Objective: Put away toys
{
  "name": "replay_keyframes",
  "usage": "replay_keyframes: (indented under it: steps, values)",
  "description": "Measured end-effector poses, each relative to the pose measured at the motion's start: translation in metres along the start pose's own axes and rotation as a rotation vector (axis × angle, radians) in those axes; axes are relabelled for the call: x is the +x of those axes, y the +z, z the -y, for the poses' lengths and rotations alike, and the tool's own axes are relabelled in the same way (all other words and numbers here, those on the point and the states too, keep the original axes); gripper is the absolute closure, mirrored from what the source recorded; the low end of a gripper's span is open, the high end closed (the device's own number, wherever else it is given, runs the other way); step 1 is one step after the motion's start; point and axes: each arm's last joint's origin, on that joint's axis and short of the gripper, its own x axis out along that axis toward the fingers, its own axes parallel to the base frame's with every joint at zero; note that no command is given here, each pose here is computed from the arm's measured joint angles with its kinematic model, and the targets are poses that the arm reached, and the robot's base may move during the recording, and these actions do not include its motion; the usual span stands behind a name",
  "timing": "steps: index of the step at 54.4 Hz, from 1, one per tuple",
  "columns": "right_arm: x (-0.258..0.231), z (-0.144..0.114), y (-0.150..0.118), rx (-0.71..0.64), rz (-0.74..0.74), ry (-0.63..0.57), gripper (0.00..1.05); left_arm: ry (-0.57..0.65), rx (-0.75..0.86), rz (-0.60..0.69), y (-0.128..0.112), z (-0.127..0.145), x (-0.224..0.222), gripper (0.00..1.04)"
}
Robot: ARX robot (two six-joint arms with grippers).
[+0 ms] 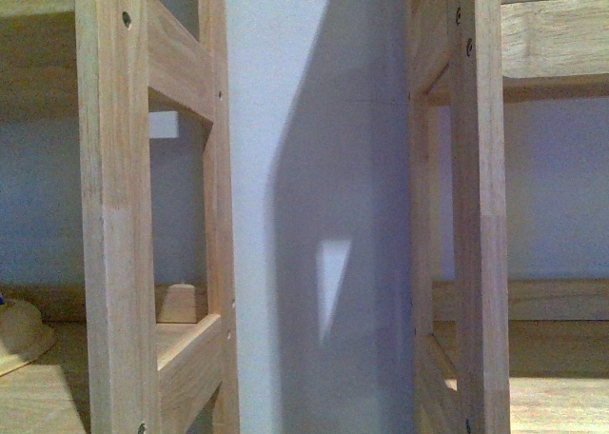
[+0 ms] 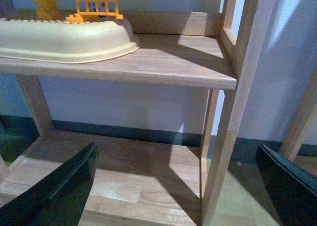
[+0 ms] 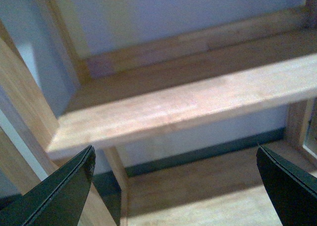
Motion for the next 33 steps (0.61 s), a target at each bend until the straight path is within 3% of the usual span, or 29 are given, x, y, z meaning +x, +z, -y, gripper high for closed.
replay_keyframes:
  steps: [13, 18, 22, 33]
  values:
    - [0.000, 0.002, -0.004, 0.007, -0.010, 0.009, 0.07, 0.000, 0.000, 0.000, 0.000, 0.000, 0.000, 0.06]
    - [-0.001, 0.001, -0.006, -0.092, -0.055, 0.191, 0.22, 0.000, 0.000, 0.000, 0.000, 0.000, 0.000, 0.06]
    - [-0.002, 0.000, -0.008, -0.140, -0.055, 0.266, 0.32, 0.000, 0.000, 0.000, 0.000, 0.000, 0.000, 0.06]
    - [-0.001, 0.002, -0.019, -0.186, -0.059, 0.274, 0.65, 0.000, 0.000, 0.000, 0.000, 0.000, 0.000, 0.06]
